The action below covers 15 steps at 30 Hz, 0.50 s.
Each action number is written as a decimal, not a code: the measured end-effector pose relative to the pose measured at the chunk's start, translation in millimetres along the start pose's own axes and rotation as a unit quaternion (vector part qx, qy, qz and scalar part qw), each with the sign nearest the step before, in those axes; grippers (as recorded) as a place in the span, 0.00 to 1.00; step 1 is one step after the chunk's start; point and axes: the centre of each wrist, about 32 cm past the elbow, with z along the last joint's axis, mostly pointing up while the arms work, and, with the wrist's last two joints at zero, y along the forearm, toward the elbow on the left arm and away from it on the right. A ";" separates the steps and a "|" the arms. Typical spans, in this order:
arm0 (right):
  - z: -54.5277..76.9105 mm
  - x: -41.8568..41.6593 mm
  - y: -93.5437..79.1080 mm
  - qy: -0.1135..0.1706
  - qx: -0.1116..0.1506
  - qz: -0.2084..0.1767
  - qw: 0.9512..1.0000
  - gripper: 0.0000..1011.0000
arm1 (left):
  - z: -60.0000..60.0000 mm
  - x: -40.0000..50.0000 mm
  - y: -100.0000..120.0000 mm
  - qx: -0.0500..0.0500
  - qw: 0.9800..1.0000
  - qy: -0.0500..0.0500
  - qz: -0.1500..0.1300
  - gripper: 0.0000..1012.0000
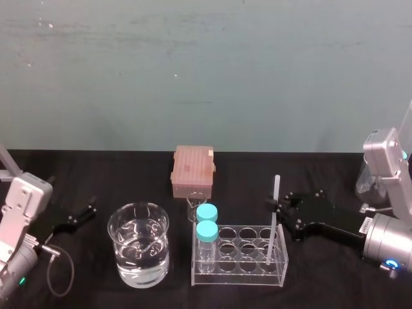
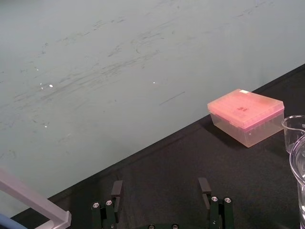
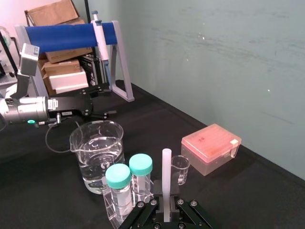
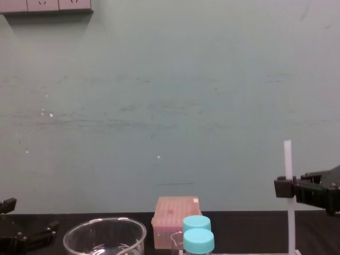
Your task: Pick up the stirring rod with one hand, then place it down.
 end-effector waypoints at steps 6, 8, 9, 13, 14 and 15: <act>-6.7 0.9 -0.1 0.007 -0.003 -0.004 1.000 0.07 | 0.0 0.0 0.0 0.000 1.000 0.000 0.000 0.99; -8.7 1.3 -0.5 0.009 -0.004 -0.005 1.000 0.07 | 0.0 0.0 0.0 0.000 1.000 0.000 0.000 0.99; -9.2 1.5 -0.7 0.009 -0.004 -0.006 1.000 0.07 | 0.0 0.0 0.0 0.000 1.000 0.000 0.000 0.99; -11.0 1.9 -1.2 0.010 -0.004 -0.007 1.000 0.07 | 0.0 0.0 0.0 0.000 1.000 0.000 0.000 0.99; -11.1 1.9 -1.1 0.010 -0.004 -0.007 1.000 0.07 | 0.0 0.0 0.0 0.000 1.000 0.000 0.000 0.99; -11.3 1.8 -1.0 0.010 -0.004 -0.006 1.000 0.07 | 0.0 0.0 0.0 0.000 1.000 0.000 0.000 0.99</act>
